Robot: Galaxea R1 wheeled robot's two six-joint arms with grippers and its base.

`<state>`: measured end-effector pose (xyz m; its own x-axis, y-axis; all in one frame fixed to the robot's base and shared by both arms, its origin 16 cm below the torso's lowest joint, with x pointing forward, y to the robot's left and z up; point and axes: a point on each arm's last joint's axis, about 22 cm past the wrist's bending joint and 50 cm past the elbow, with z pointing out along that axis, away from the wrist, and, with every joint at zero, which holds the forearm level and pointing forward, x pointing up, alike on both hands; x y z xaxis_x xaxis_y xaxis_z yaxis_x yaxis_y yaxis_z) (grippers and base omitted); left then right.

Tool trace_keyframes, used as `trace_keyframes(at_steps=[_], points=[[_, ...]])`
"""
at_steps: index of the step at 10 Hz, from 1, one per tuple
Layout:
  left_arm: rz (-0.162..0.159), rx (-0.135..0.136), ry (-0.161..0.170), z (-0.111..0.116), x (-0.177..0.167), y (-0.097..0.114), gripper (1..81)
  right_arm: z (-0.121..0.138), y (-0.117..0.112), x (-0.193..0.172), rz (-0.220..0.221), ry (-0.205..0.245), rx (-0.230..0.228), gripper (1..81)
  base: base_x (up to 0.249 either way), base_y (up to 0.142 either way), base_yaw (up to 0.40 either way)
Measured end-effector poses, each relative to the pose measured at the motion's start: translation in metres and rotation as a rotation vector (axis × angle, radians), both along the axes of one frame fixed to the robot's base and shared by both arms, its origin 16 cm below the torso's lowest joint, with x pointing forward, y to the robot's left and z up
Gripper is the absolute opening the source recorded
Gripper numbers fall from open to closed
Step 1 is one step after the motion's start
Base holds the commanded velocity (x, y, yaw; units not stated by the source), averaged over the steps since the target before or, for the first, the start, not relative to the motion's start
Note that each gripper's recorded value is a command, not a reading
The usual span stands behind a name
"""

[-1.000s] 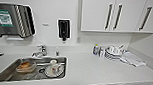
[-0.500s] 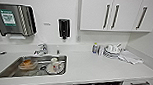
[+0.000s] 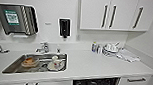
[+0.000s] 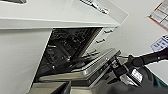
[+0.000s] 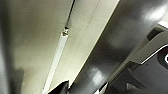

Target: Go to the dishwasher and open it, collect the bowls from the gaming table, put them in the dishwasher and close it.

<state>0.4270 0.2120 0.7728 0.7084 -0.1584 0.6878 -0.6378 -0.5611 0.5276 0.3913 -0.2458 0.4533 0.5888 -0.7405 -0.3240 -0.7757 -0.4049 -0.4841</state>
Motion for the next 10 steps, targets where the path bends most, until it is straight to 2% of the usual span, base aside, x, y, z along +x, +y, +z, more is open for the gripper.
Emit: trace_keyframes(at_steps=[2, 4, 5, 7, 8, 10], points=[[0.0, 0.001, 0.001, 0.0, 0.0, 0.0, 81.1, 0.004, 0.007, 0.013, 0.0, -0.035, 0.006, 81.1, -0.099, 0.0, 0.0], [-0.001, -0.001, 0.002, -0.001, 0.0, -0.001, 81.1, -0.001, 0.014, 0.013, 0.008, -0.037, 0.004, 81.1, -0.09, 0.0, 0.0], [-0.002, -0.001, 0.005, -0.001, -0.001, -0.001, 81.1, -0.007, 0.017, 0.006, 0.016, -0.027, 0.0, 81.1, -0.08, 0.0, 0.0], [-0.009, -0.009, 0.012, -0.004, -0.003, -0.006, 81.1, -0.035, 0.019, -0.041, 0.067, 0.077, -0.028, 81.1, -0.079, 0.0, 0.0], [-0.006, -0.003, 0.02, -0.009, -0.005, -0.004, 81.1, -0.041, 0.018, -0.056, 0.072, 0.101, -0.034, 81.1, -0.072, 0.0, 0.0], [0.0, 0.008, 0.029, -0.015, -0.006, 0.0, 81.1, -0.039, 0.016, -0.048, 0.071, 0.085, -0.038, 81.1, 0.0, 0.0, 0.0]])
